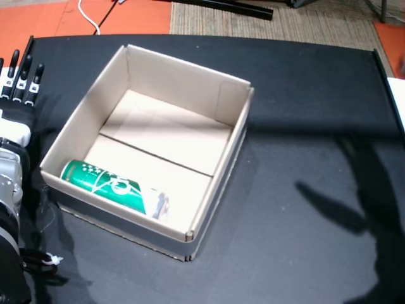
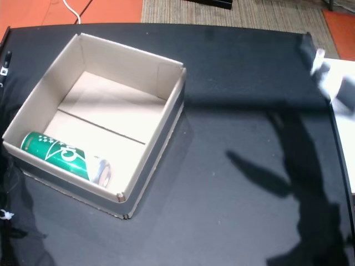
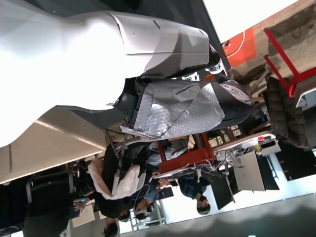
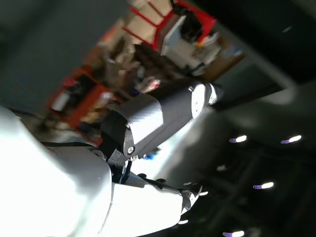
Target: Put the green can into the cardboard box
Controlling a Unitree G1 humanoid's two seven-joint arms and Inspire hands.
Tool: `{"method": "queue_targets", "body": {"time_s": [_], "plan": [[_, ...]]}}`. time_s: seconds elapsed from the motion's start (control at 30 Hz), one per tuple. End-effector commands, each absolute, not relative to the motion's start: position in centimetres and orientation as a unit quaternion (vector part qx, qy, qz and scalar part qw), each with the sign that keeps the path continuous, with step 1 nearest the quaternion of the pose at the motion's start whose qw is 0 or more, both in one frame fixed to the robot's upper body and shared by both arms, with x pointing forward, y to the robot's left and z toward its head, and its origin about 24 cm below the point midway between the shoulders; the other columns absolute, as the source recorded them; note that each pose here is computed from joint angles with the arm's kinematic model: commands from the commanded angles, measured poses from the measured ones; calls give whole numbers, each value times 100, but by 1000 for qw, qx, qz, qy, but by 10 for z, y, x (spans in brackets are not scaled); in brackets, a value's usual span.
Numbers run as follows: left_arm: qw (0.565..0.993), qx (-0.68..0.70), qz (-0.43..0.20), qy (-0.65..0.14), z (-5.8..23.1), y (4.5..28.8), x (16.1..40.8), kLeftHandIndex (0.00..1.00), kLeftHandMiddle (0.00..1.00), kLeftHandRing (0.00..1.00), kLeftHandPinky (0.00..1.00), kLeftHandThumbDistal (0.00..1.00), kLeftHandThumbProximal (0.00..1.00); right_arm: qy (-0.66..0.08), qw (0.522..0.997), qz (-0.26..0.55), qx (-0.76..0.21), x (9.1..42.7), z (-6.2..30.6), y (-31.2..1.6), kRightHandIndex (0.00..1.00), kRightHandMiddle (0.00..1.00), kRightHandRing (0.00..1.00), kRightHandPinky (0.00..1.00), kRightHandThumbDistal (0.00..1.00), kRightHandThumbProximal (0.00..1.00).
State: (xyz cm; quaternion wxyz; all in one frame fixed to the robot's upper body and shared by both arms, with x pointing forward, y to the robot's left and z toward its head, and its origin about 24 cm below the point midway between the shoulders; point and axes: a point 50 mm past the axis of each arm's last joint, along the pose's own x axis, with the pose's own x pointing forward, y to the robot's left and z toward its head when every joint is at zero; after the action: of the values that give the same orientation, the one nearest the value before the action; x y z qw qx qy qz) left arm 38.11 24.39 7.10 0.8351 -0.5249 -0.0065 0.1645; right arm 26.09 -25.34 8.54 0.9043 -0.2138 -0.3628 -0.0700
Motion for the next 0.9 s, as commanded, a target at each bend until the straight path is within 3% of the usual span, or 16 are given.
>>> {"method": "queue_targets", "body": {"time_s": [0.0, 0.07, 0.2, 0.3, 0.37, 0.47, 0.57, 0.63, 0.7, 0.8, 0.87], "plan": [[838, -518, 169, -3, 67, 250, 377, 56, 54, 64, 89, 0, 91, -361, 906, -94, -203, 249, 73, -251, 96, 98, 100, 100, 92, 49], [840, -515, 171, -5, 68, 252, 377, 54, 53, 62, 87, 0, 91, -336, 915, -131, -179, 235, 49, -245, 95, 97, 100, 100, 84, 47], [841, -511, 178, -4, 69, 254, 377, 48, 50, 58, 82, 0, 90, -295, 931, -164, -137, 214, 18, -223, 97, 100, 100, 100, 78, 50], [839, -513, 179, -6, 69, 254, 377, 44, 47, 55, 79, 0, 90, -279, 938, -145, -148, 206, 8, -212, 97, 100, 100, 100, 80, 50], [839, -514, 176, -9, 68, 254, 377, 45, 47, 56, 80, 0, 90, -275, 939, -131, -159, 205, 6, -208, 97, 100, 100, 100, 88, 49], [835, -520, 179, -8, 68, 254, 377, 44, 46, 55, 79, 0, 88, -275, 939, -124, -165, 203, 5, -207, 100, 100, 100, 100, 86, 52], [835, -520, 179, -6, 68, 254, 376, 48, 50, 60, 82, 0, 87, -275, 942, -118, -153, 198, 2, -203, 100, 100, 100, 100, 84, 51], [837, -517, 178, -6, 68, 255, 376, 50, 52, 61, 84, 0, 86, -268, 945, -114, -148, 195, -1, -199, 98, 100, 100, 100, 88, 45], [841, -511, 176, -7, 68, 254, 377, 53, 55, 65, 88, 0, 86, -257, 949, -107, -151, 194, -4, -197, 97, 100, 100, 100, 88, 47], [839, -516, 172, -9, 68, 254, 377, 56, 56, 65, 86, 0, 85, -257, 948, -102, -156, 198, -2, -197, 99, 100, 100, 100, 91, 48], [837, -520, 174, -11, 69, 253, 377, 58, 58, 66, 86, 0, 85, -259, 948, -100, -158, 200, -1, -197, 100, 100, 100, 100, 88, 47]]}}
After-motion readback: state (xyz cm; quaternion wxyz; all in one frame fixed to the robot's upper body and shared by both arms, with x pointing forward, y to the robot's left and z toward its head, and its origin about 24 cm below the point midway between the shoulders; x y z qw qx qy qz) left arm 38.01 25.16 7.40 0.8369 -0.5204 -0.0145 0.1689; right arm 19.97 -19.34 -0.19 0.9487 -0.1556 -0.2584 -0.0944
